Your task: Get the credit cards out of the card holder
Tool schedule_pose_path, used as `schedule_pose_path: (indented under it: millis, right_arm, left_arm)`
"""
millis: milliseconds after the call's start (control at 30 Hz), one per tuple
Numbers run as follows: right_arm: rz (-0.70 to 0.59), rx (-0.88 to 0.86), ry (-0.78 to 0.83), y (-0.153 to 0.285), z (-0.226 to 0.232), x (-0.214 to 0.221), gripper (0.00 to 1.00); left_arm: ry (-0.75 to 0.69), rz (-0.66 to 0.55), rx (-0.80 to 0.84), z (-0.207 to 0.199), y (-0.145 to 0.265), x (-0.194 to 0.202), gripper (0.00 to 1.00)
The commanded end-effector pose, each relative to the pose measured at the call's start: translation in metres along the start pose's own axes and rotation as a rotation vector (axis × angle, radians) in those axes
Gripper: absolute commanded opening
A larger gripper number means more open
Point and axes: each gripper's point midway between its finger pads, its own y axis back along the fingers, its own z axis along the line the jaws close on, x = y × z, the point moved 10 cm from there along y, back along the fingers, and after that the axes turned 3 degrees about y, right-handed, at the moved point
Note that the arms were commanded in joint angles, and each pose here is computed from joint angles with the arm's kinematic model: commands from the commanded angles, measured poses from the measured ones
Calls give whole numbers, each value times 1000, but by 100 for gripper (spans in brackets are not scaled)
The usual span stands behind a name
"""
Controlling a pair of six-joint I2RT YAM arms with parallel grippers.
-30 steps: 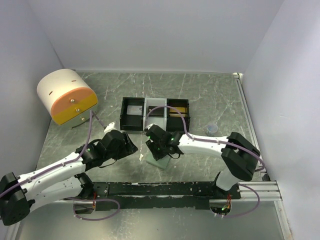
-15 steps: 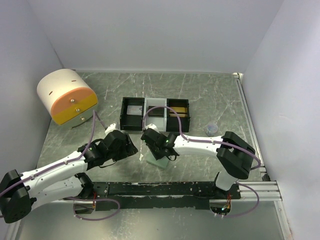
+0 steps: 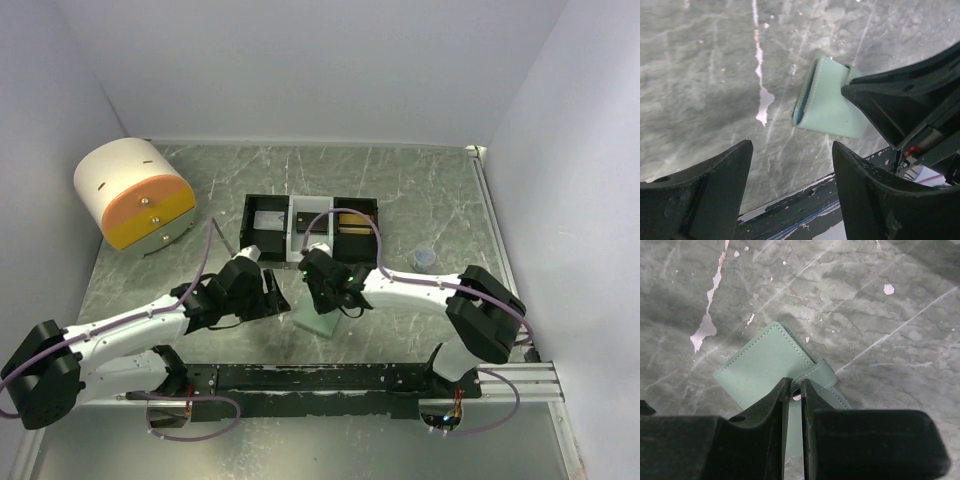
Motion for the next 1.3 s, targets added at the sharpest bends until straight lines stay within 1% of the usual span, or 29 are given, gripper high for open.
schedule_pose_path:
  millis: [0,100,200,300,467,600,700,800,933,1000,1133,1267]
  right_arm:
    - [68,-114,-127,-9,-20,12,0]
    - [67,-213,-218,-8,-30,14,0]
    - [56,-263,-283,-7,-38,14,0]
    - [59,-275,-307,-7,-41,15,0]
    - [60,-310,-339,-6,-43,16,0]
    - [42,-282,-343,-3,-49,11,0]
    - [19,-254,-320,3,-53,6,0]
    - [13,-179,-270,8,-60,0,0]
    - [23,-57,-191,10,-72,-2,7]
    - [23,-63,-130,12,-73,-4,12]
    - [19,-101,-73,15,-72,-9,20]
    - [24,-136,-48,13,-70,-11,22]
  left_arm:
    - [-36,64,164,-21,-5,0,75]
    - [-49,101,171,-26,-13,4,74]
    - [-65,137,145,-29,-22,9,72]
    - [-70,168,105,-32,-32,15,70]
    - [-60,185,93,-39,-47,20,67]
    - [-57,188,40,-37,-56,22,65]
    - [-65,186,5,-35,-61,22,61]
    - [-75,180,-39,-32,-64,22,59]
    - [-92,176,-78,-31,-66,20,56]
    - [-95,173,-89,-31,-67,20,56]
    - [-97,172,-83,-32,-67,19,55]
    - [-101,178,-84,-33,-68,20,55]
